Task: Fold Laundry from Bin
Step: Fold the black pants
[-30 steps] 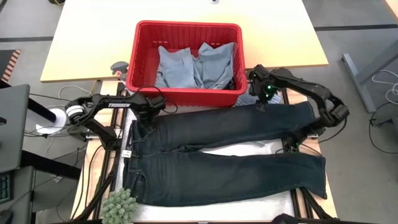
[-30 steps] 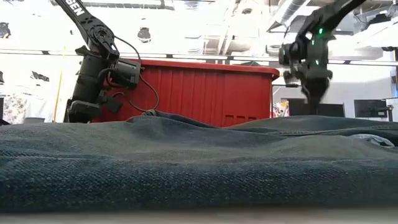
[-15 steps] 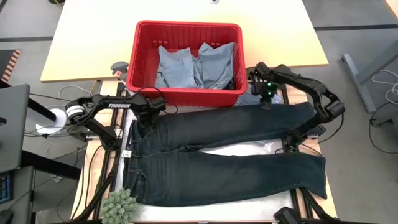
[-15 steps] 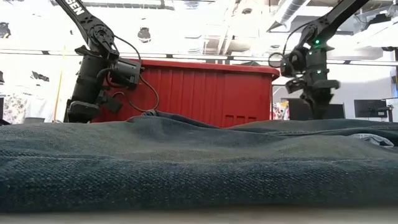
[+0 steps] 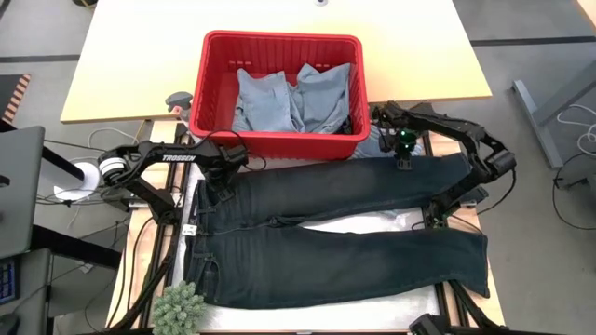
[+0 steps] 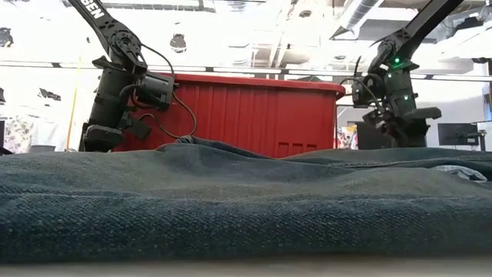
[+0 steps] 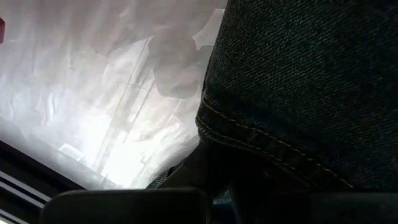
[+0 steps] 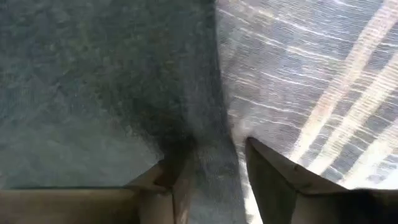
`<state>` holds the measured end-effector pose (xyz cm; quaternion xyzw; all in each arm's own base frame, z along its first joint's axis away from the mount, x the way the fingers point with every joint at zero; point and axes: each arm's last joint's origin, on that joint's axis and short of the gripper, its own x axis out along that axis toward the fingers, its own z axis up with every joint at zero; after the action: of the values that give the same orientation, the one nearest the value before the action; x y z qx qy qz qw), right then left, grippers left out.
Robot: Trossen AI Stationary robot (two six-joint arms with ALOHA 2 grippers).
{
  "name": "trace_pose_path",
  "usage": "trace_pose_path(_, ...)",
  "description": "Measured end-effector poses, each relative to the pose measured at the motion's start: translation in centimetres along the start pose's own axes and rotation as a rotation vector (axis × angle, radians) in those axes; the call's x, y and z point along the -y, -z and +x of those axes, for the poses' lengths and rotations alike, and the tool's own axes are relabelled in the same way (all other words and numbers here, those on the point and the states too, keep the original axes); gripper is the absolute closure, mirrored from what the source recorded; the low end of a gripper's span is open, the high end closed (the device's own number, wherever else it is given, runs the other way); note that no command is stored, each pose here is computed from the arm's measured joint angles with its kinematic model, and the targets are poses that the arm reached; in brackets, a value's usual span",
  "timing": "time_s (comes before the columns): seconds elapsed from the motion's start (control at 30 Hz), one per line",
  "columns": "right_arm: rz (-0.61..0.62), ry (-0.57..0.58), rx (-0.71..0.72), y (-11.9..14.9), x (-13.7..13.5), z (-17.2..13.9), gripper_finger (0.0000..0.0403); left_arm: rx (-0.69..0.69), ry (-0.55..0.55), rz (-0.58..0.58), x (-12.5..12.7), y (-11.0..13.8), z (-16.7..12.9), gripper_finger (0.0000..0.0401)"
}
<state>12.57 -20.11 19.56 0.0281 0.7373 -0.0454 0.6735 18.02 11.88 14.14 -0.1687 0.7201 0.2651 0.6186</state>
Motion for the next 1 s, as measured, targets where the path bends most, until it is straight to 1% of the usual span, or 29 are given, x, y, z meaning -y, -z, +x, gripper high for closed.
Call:
trace_pose_path(0.07,-0.005,0.027,-0.019,-0.1,-0.1,-0.2,0.0267,0.000,-0.001,0.000,0.0,0.0,0.0,0.0383)
trace_pose_path(0.13,-0.020,0.043,-0.040,-0.1,-0.3,-0.3,0.0315,0.000,-0.007,-0.005,0.0,0.0,0.0,0.0383)
trace_pose_path(0.2,-0.033,0.044,-0.053,-0.2,-0.5,-0.4,0.0371,-0.006,-0.024,-0.016,-0.1,0.0,-0.1,0.0386)
trace_pose_path(0.23,-0.037,0.042,-0.058,-0.2,-0.6,-0.4,0.0383,-0.008,-0.028,-0.021,-0.1,0.0,-0.2,0.0389)
trace_pose_path(0.3,-0.025,0.045,-0.065,-0.2,-0.6,-0.4,0.0385,-0.020,-0.039,-0.022,-0.2,-0.1,-0.5,0.0396)
trace_pose_path(0.43,-0.013,0.058,-0.064,-0.5,-0.6,-1.2,0.0388,-0.026,-0.064,-0.021,-0.4,-0.2,-1.2,0.0399)
trace_pose_path(0.57,0.018,0.090,0.007,-1.0,-0.1,-2.8,0.0388,-0.020,-0.078,-0.028,-0.4,-0.3,-1.4,0.0400)
trace_pose_path(0.67,0.026,0.112,0.028,-1.1,0.1,-3.8,0.0386,-0.013,-0.083,-0.038,-0.5,-0.3,-1.5,0.0401)
trace_pose_path(0.73,0.030,0.131,0.048,-1.0,0.0,-4.8,0.0389,-0.012,-0.083,-0.048,-0.5,-0.3,-1.5,0.0401)
trace_pose_path(0.83,0.074,0.154,0.075,-0.7,-0.1,-5.9,0.0389,-0.015,-0.082,-0.064,-0.5,-0.3,-1.5,0.0401)
trace_pose_path(1.0,0.114,0.173,0.092,0.3,-1.1,-7.3,0.0389,-0.013,-0.047,-0.131,-0.5,-0.4,-2.3,0.0401)
